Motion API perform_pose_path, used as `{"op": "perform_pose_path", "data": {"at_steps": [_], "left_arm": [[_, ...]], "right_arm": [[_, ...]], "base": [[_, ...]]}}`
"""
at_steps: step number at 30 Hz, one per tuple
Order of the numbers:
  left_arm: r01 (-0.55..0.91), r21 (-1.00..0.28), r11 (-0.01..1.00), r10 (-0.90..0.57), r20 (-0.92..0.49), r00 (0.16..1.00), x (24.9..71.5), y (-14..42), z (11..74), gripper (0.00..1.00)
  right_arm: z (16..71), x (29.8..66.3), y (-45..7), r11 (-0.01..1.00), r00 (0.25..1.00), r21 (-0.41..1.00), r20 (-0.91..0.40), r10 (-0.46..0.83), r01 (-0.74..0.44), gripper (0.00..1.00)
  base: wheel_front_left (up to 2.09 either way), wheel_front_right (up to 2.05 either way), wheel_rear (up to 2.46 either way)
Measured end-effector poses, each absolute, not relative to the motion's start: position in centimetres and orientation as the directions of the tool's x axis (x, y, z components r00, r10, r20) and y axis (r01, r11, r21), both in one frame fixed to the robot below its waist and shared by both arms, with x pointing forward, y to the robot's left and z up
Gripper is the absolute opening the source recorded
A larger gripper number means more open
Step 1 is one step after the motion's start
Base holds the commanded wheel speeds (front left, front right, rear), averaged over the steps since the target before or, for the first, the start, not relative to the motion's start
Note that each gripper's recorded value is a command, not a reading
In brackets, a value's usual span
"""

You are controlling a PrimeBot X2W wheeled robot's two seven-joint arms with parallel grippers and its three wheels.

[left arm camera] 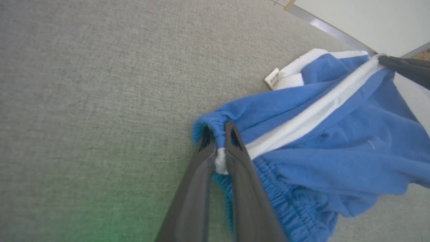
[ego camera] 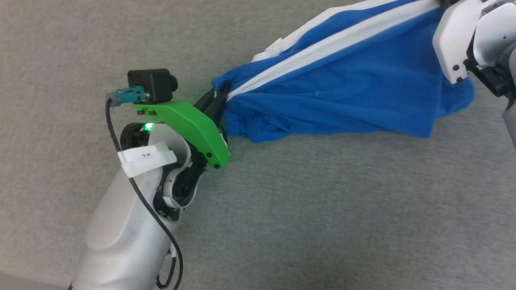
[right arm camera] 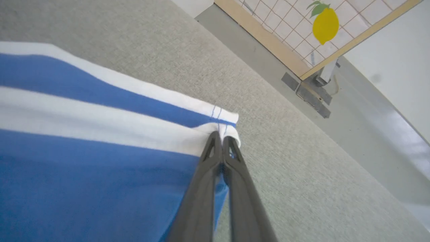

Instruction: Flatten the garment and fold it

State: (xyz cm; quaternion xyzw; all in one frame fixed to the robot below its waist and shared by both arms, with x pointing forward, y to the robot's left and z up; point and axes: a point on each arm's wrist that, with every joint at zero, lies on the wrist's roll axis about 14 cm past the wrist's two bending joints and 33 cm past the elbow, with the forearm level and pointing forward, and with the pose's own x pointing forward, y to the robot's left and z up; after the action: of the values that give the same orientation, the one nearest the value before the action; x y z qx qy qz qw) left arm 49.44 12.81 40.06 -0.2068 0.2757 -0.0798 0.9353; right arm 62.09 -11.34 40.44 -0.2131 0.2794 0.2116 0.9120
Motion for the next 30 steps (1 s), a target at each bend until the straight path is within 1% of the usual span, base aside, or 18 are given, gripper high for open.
{"op": "perform_pose_path", "data": {"at_steps": [2, 3, 4, 5, 6, 7, 8, 11, 15, 17, 21, 26, 30], "left_arm": [[0.028, -0.431, 0.902, -0.259, -0.487, 0.834, 49.3, 13.0, 39.7, 0.0], [0.027, -0.432, 0.902, -0.258, -0.487, 0.835, 49.3, 13.1, 39.6, 0.09], [0.024, -0.433, 0.901, -0.257, -0.487, 0.835, 49.3, 13.1, 39.5, 0.49], [0.026, -0.437, 0.899, -0.259, -0.483, 0.836, 49.2, 13.1, 39.5, 1.0], [0.028, -0.437, 0.899, -0.26, -0.483, 0.836, 49.2, 13.1, 39.5, 1.0], [0.033, -0.437, 0.899, -0.264, -0.481, 0.836, 49.1, 13.0, 39.5, 1.0], [0.041, -0.438, 0.898, -0.271, -0.477, 0.836, 49.1, 12.9, 39.7, 1.0], [0.047, -0.44, 0.897, -0.267, -0.453, 0.851, 49.0, 13.0, 40.3, 1.0], [0.07, -0.429, 0.901, -0.254, -0.388, 0.886, 48.5, 13.4, 41.9, 1.0], [0.064, -0.416, 0.907, -0.225, -0.352, 0.909, 48.1, 14.1, 42.7, 1.0], [0.028, -0.396, 0.918, -0.132, -0.237, 0.963, 47.3, 16.1, 44.7, 1.0], [-0.01, -0.311, 0.95, -0.024, -0.104, 0.994, 45.7, 18.6, 46.1, 1.0], [-0.012, -0.259, 0.966, 0.007, -0.023, 1.0, 45.2, 19.5, 47.6, 1.0]], "right_arm": [[38.8, 62.2, -10.7, 0.814, 0.718, -0.247, -0.641, 0.269, -0.526, 0.0], [38.2, 62.3, -10.5, 0.814, 0.705, -0.234, -0.655, 0.273, -0.532, 0.0], [37.8, 62.3, -10.3, 0.815, 0.693, -0.222, -0.667, 0.274, -0.535, 0.0], [37.2, 62.4, -10.3, 0.822, 0.676, -0.201, -0.685, 0.271, -0.533, 0.0], [36.7, 62.3, -10.2, 0.826, 0.656, -0.182, -0.704, 0.27, -0.534, 0.17], [36.6, 62.3, -9.9, 0.825, 0.647, -0.172, -0.712, 0.273, -0.538, 0.54], [36.7, 62.4, -9.7, 0.825, 0.643, -0.165, -0.713, 0.278, -0.54, 1.0], [37.1, 62.4, -9.9, 0.838, 0.641, -0.142, -0.713, 0.284, -0.528, 1.0], [38.5, 62.2, -10.5, 0.847, 0.682, -0.139, -0.665, 0.305, -0.513, 1.0], [38.8, 61.5, -11.2, 0.858, 0.696, -0.126, -0.648, 0.309, -0.498, 1.0], [39.8, 59.8, -12.2, 0.888, 0.736, -0.067, -0.589, 0.333, -0.455, 1.0], [41.8, 57.9, -13.1, 0.926, 0.807, 0.03, -0.48, 0.344, -0.377, 1.0], [43.2, 56.7, -13.4, 0.943, 0.851, 0.1, -0.411, 0.329, -0.316, 1.0]], "base": [[0.0, 0.0, 0.0], [0.0, 0.0, 0.0], [0.0, 0.0, 0.0], [0.0, 0.0, 0.0], [0.0, 0.0, 0.0], [0.0, 0.0, 0.0], [0.0, 0.0, 0.0], [0.0, 0.0, 0.0], [0.0, 0.0, 0.0], [0.0, 0.0, 0.0], [0.0, 0.0, 0.0], [0.0, 0.0, 0.0], [0.0, 0.0, 0.0]]}}
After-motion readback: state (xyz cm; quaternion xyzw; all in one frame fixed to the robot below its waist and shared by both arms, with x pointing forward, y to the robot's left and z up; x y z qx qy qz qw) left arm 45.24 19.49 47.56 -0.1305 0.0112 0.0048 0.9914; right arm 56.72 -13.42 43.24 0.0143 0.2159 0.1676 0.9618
